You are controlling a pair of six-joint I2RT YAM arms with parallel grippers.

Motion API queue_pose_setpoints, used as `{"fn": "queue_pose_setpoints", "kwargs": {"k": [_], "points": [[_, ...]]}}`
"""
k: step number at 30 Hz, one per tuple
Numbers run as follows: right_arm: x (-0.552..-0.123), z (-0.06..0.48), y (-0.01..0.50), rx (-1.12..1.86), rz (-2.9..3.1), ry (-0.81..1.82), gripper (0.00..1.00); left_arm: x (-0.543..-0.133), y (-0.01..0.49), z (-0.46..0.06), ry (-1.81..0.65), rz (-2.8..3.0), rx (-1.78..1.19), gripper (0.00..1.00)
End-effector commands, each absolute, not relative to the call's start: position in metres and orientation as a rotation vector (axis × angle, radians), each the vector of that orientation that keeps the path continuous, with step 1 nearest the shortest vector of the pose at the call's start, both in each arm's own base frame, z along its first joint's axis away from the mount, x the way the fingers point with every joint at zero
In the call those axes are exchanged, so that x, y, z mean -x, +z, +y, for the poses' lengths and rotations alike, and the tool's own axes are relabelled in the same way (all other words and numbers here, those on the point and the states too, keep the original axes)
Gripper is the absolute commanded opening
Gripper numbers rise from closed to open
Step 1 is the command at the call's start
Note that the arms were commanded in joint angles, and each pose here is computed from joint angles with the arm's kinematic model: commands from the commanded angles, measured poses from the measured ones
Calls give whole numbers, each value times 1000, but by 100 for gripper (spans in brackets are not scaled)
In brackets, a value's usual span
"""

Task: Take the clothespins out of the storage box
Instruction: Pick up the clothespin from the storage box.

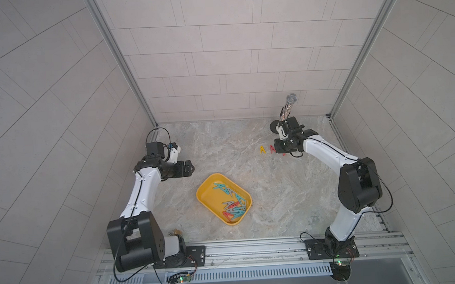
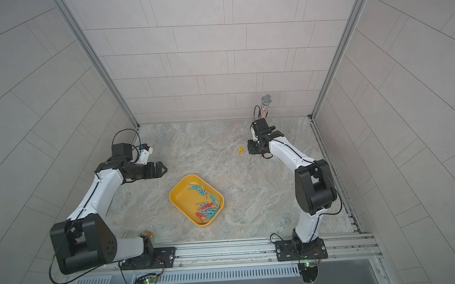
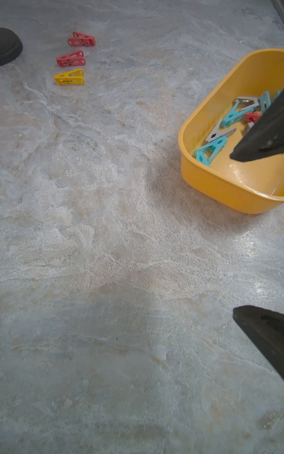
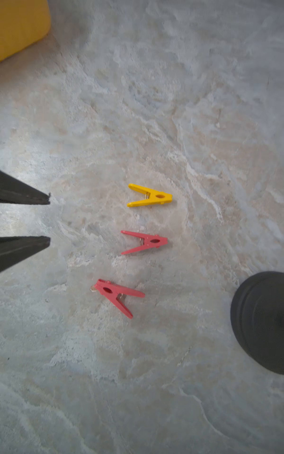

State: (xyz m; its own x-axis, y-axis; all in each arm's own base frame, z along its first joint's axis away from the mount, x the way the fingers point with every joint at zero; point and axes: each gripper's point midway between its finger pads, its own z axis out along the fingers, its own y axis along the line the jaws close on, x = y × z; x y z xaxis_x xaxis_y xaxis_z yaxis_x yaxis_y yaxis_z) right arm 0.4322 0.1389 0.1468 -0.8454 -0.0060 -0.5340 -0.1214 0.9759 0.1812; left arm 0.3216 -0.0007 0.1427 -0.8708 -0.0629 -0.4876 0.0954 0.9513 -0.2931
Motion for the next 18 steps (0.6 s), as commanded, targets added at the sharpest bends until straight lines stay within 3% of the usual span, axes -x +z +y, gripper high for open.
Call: {"fn": "queue_pose_setpoints", "kwargs": {"k": [1, 11, 18], "points": [[-411, 156, 167, 156, 2551, 328, 25, -317, 143, 3, -394, 2598, -28, 100], [-354, 242, 202, 551, 2451, 409, 25, -318, 142, 10, -344, 2610, -4, 100], [-304, 310, 190, 848, 2407, 461, 25, -319, 142, 11, -336, 2610, -1, 100]]}}
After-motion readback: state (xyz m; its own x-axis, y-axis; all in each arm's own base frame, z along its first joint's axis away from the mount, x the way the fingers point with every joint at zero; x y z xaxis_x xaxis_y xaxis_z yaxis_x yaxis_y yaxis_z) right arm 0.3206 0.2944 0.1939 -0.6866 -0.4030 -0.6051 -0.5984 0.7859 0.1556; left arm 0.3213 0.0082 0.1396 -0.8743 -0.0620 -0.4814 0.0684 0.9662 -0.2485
